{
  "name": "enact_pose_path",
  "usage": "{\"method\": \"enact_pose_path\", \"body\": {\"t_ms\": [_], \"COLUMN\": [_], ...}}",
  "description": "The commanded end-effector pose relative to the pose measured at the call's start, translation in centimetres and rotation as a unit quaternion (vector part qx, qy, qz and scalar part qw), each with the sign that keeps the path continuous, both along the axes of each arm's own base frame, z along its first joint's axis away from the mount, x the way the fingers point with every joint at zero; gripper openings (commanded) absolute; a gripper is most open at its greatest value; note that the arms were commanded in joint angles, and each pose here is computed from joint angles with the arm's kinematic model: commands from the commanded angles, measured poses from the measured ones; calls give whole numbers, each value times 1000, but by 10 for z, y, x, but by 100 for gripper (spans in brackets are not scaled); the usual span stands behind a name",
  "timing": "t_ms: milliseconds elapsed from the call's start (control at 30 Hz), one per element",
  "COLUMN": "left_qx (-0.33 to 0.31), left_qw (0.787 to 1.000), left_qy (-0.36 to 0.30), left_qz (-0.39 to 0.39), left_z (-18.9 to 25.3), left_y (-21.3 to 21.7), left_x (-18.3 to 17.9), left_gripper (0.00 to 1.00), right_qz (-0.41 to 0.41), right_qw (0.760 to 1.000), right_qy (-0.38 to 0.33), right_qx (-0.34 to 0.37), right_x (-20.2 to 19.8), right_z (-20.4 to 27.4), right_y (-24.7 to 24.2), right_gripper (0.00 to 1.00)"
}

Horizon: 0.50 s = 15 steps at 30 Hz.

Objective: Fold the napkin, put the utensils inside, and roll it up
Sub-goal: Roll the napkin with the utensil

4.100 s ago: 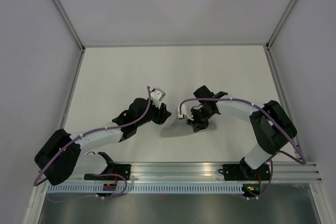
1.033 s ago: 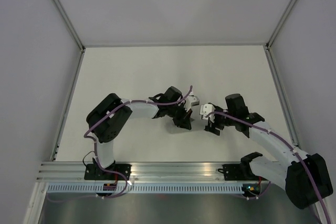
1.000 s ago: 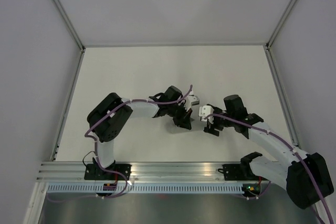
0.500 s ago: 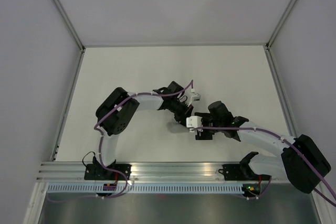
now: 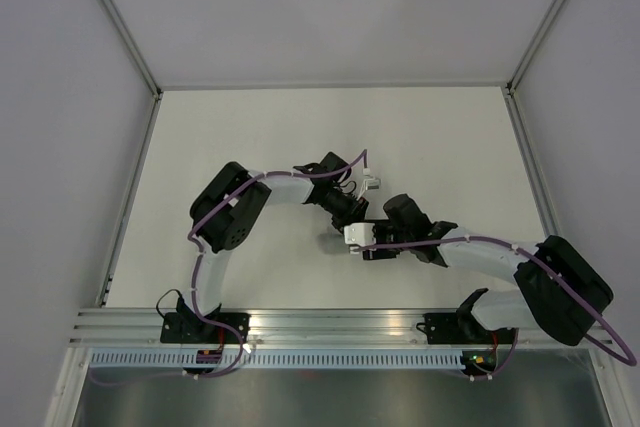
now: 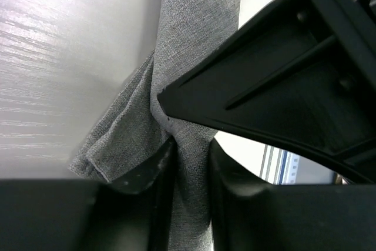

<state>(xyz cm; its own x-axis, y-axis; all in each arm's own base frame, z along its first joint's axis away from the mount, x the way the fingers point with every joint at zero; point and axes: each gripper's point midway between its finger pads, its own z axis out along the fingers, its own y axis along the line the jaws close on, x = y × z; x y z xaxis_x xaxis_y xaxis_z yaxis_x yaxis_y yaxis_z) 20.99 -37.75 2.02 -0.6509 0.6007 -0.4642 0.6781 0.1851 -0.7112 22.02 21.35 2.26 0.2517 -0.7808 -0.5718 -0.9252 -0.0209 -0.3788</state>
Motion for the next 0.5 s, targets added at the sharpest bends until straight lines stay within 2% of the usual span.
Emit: {"method": "enact_pose_path", "body": {"t_ms": [0, 100, 267, 300, 467], "left_qx": [96, 90, 55, 57, 50], "left_qw": [994, 995, 995, 992, 983], "left_qy": [41, 19, -36, -48, -87], "left_qz": [17, 36, 81, 100, 155], "left_z": [-40, -31, 11, 15, 44], "left_y": [28, 27, 18, 22, 34], "left_x": [-14, 1, 35, 48, 85], "left_gripper": [37, 47, 52, 62, 64], "right_qz": [-5, -6, -10, -10, -20], "right_qw": [1000, 999, 997, 997, 992], "right_qy": [6, 16, 50, 54, 91], "right_qx": [-25, -36, -59, -61, -81], "right_x": [0, -2, -9, -8, -18], "right_z": [-9, -12, -19, -19, -29], "right_y": [-5, -8, -13, -12, -18], "right_gripper": [52, 42, 31, 30, 28]}}
